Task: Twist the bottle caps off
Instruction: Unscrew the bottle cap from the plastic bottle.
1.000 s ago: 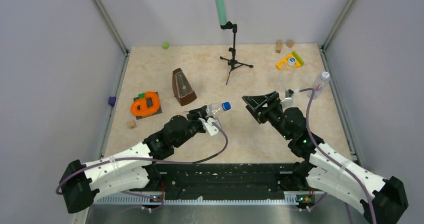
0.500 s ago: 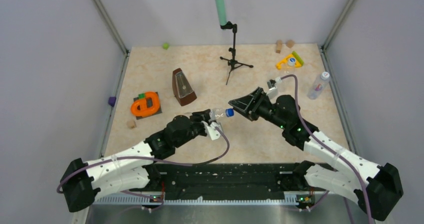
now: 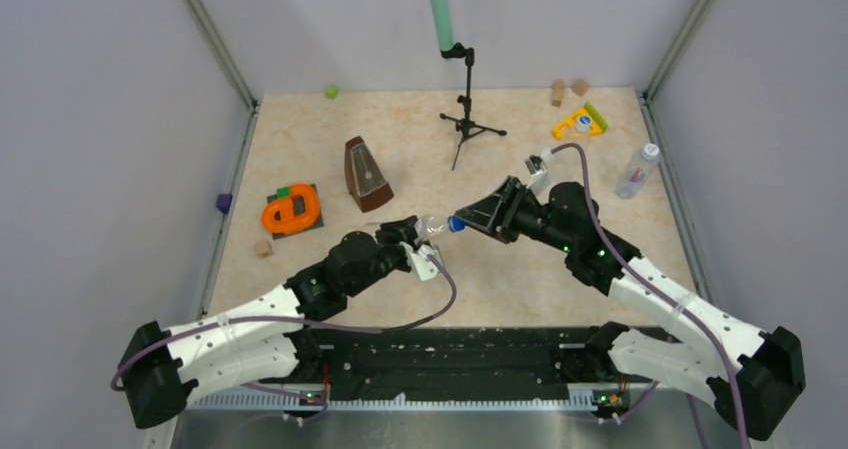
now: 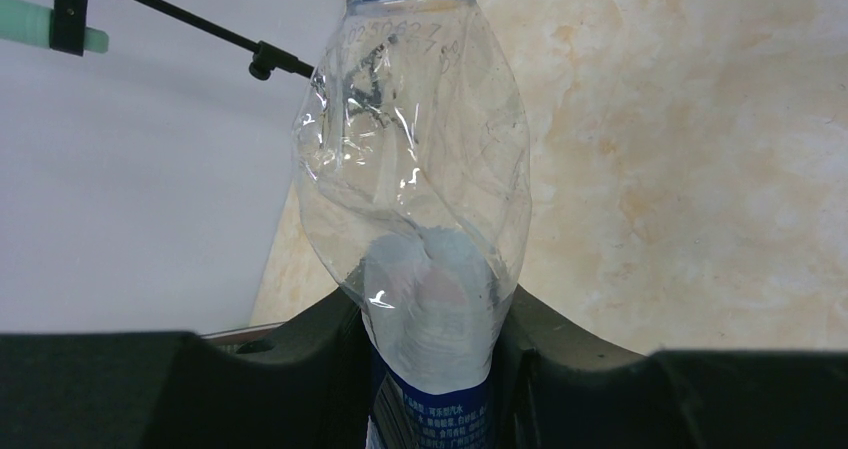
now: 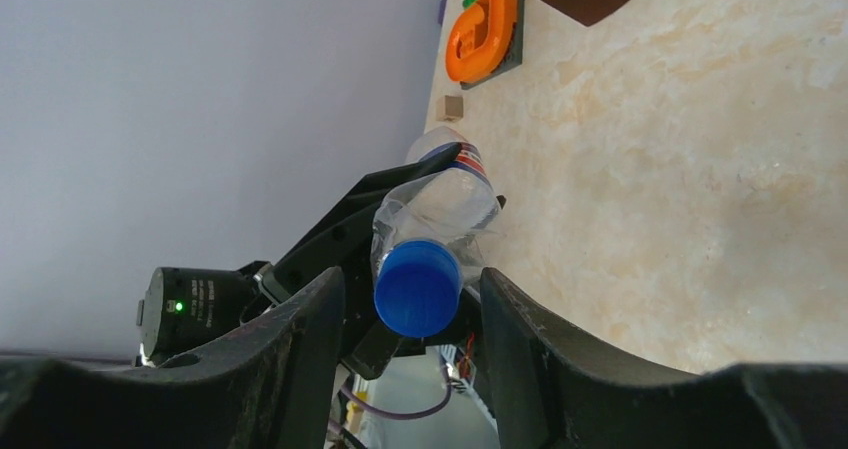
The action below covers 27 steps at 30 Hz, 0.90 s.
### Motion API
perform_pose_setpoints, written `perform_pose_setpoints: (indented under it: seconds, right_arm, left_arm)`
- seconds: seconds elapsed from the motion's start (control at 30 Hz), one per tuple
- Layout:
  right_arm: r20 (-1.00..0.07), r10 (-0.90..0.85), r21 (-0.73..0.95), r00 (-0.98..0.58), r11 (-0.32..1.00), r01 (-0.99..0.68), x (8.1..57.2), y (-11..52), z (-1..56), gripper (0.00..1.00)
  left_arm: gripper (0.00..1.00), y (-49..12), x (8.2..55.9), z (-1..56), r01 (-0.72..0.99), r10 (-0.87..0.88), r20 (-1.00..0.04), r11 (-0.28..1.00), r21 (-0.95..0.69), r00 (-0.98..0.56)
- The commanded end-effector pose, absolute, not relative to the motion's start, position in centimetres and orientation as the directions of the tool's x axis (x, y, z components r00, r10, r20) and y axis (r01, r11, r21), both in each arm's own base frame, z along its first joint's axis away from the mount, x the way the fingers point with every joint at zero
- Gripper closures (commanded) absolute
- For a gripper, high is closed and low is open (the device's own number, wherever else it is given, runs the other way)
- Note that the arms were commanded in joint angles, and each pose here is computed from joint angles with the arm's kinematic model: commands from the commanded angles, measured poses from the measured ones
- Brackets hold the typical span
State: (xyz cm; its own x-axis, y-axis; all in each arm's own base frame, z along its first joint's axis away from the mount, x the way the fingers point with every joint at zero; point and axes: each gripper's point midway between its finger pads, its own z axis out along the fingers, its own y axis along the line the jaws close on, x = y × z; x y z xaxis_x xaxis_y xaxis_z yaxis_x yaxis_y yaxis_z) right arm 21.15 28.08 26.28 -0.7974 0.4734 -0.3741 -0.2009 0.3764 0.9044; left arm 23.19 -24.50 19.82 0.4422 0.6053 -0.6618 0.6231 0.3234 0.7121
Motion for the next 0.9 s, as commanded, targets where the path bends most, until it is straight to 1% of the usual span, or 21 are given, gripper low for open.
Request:
perform_pose_setpoints:
  seconds: [0.0, 0.07, 0.13, 0.33, 0.37, 0.4, 0.43, 0.5, 0.53, 0.6, 0.63, 0.67, 0.73, 0.87]
  right_arm:
    - [-0.421, 0.413, 0.888, -0.808, 0.369, -0.275, 20.7, 28.6, 27.9, 0.48]
    - [-0.429, 0.395, 0.893, -0.812, 0.322, -0.315, 20.2, 29.1, 28.8, 0.48]
    - [-0.427, 0.388, 0.896, -0.817, 0.302, -0.325, 20.0, 29.3, 29.1, 0.53]
    - [-0.431, 0.361, 0.885, -0.827, 0.349, -0.308, 20.2, 29.4, 27.7, 0.66]
    - [-0.431, 0.361, 0.884, -0.827, 0.352, -0.307, 20.2, 29.4, 27.6, 0.72]
    - [-0.433, 0.361, 0.883, -0.826, 0.355, -0.308, 20.2, 29.3, 27.5, 0.8]
    - [-0.438, 0.359, 0.879, -0.825, 0.361, -0.31, 20.3, 29.3, 27.3, 0.84]
    - [-0.452, 0.352, 0.87, -0.819, 0.377, -0.318, 20.3, 29.1, 27.1, 0.86]
    - [-0.458, 0.344, 0.861, -0.82, 0.401, -0.313, 20.3, 28.9, 26.6, 0.9]
    - [-0.476, 0.338, 0.846, -0.812, 0.428, -0.318, 20.5, 28.7, 26.2, 0.92]
    - [-0.49, 0.332, 0.837, -0.806, 0.438, -0.328, 20.5, 28.6, 26.0, 0.97]
    - [-0.509, 0.321, 0.827, -0.799, 0.442, -0.348, 20.5, 28.6, 26.1, 0.98]
    - [-0.554, 0.294, 0.8, -0.779, 0.448, -0.399, 20.4, 28.5, 26.1, 0.99]
    - [-0.687, 0.224, 0.702, -0.691, 0.449, -0.553, 20.1, 28.3, 26.5, 1.0]
  left_arm:
    - [1.0, -24.6, 23.5, 22.8, 0.576, 0.572, -0.668, 0.371, 0.728, 0.476]
    - [1.0, -24.6, 23.6, 22.6, 0.578, 0.575, -0.667, 0.368, 0.728, 0.473]
    - [1.0, -24.6, 23.6, 22.7, 0.578, 0.576, -0.667, 0.369, 0.728, 0.472]
    - [1.0, -24.6, 23.5, 22.8, 0.576, 0.574, -0.666, 0.369, 0.73, 0.476]
    - [1.0, -24.5, 23.5, 22.8, 0.576, 0.576, -0.665, 0.367, 0.73, 0.476]
    - [1.0, -24.5, 23.5, 22.7, 0.577, 0.577, -0.664, 0.365, 0.731, 0.476]
    - [1.0, -24.5, 23.5, 22.7, 0.577, 0.58, -0.662, 0.363, 0.732, 0.475]
    - [1.0, -24.4, 23.5, 22.5, 0.58, 0.583, -0.661, 0.359, 0.731, 0.472]
    - [1.0, -24.4, 23.4, 22.5, 0.583, 0.581, -0.663, 0.359, 0.729, 0.471]
    - [1.0, -24.5, 23.2, 22.3, 0.593, 0.578, -0.668, 0.354, 0.723, 0.469]
    - [1.0, -24.6, 23.1, 22.3, 0.597, 0.573, -0.67, 0.352, 0.721, 0.471]
    - [1.0, -24.7, 22.9, 22.3, 0.604, 0.568, -0.673, 0.347, 0.717, 0.473]
    - [1.0, -25.0, 22.6, 22.3, 0.624, 0.551, -0.686, 0.339, 0.704, 0.475]
    - [1.0, -25.7, 21.6, 23.0, 0.674, 0.503, -0.726, 0.328, 0.662, 0.469]
